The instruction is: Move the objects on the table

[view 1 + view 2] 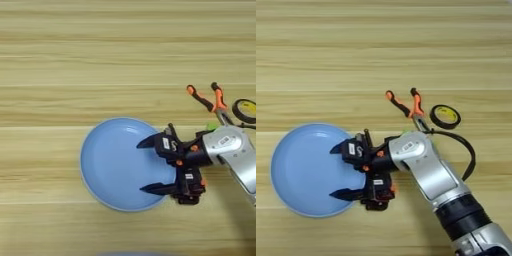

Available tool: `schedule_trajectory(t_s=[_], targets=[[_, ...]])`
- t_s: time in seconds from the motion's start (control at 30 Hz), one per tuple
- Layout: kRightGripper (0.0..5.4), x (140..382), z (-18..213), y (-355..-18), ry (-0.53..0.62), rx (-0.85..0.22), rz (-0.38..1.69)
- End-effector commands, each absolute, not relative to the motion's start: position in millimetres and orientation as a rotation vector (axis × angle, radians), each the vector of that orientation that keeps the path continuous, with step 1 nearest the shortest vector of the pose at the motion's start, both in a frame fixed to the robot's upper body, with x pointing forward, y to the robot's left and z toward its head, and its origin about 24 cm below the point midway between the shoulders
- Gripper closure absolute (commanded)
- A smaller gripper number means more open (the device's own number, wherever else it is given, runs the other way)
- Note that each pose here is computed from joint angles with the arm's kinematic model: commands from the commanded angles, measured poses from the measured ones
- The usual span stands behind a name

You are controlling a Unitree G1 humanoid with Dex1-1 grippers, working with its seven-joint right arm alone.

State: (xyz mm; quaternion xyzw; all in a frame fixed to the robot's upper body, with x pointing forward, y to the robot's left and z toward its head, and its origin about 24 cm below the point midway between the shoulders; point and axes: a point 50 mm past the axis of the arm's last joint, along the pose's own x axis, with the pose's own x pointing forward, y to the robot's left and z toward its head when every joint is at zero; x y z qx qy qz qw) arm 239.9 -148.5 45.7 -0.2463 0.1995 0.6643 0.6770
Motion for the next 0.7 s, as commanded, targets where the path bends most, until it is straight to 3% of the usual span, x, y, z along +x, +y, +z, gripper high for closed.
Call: schedule_trajectory(t_s=[0.03,0.37,0.57,0.7], targets=[[0.03,245.3,66.4,-156.8,0.391,-0.654,1.489],[0.03,240.4,77.2,-163.4,0.383,-0.638,1.561],[0.03,250.1,107.2,-160.9,0.212,-0.442,1.546],[0.03,253.5,119.7,-164.0,0.146,-0.365,1.539]])
